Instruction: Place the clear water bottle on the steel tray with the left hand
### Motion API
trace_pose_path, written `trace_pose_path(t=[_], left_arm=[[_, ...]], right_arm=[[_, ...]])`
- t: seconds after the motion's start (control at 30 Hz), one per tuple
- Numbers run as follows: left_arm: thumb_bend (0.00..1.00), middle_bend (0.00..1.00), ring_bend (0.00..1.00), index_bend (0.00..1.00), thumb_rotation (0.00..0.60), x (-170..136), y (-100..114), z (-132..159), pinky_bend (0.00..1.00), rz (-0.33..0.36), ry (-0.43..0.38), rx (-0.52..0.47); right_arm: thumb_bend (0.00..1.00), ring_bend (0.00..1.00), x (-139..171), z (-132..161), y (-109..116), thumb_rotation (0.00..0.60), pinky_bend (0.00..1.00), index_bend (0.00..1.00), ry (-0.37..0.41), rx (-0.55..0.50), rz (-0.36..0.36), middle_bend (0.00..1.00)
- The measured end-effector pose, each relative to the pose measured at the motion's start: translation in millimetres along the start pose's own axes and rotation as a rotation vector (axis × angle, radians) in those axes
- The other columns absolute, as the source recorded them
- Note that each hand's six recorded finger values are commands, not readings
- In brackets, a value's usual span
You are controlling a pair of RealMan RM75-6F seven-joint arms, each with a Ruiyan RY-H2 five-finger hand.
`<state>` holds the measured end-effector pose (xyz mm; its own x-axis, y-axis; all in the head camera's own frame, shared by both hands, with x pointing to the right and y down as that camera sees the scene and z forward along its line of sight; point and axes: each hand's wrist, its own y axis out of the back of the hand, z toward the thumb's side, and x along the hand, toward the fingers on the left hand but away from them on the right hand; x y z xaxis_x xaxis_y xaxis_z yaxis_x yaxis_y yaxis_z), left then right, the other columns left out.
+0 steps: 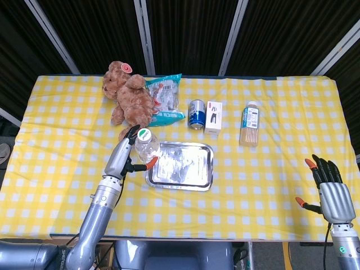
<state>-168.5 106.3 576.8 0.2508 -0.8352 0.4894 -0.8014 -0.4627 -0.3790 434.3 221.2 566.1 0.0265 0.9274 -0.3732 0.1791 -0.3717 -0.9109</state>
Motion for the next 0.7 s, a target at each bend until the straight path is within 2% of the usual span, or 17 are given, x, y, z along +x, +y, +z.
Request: trace_pose_path(t=[0.27,0.33,0.43,0.7], left_arm=[[0.43,0.46,0.05,0.49,0.600,7.5,-14.7,-68.0,0.05,-0.055,0.119,-0.008],[0.43,0.46,0.05,0.49,0.600,7.1,-13.9,-71.8,0.05,-0.056,0.123,-0.034],[0.43,0.46,0.05,0.49,0.600,6.1,-7.1,-59.5,0.05,-0.051,0.084,-0.057],[0.43,0.46,0.05,0.49,0.600,-9.4,9.9,-1.1,0.05,-0.048,-0.036,-0.100]], right_arm=[[0.05,0.00,0.0,-1.4,2.1,0.600,0.00,0.10,-0.004,0.009,-0.009,0.00],[0.05,0.00,0.0,-0.6,1.7,0.600,0.00,0.10,-0.001,0.007,-0.008,0.00],[0.05,0.00,0.0,1.3,0.3,0.600,0.00,0.10,0.004,0.006,-0.003,0.00],[0.05,0.00,0.3,2.6,-1.2,0.600,0.00,0.10,0.008,0.008,0.001,0.00]])
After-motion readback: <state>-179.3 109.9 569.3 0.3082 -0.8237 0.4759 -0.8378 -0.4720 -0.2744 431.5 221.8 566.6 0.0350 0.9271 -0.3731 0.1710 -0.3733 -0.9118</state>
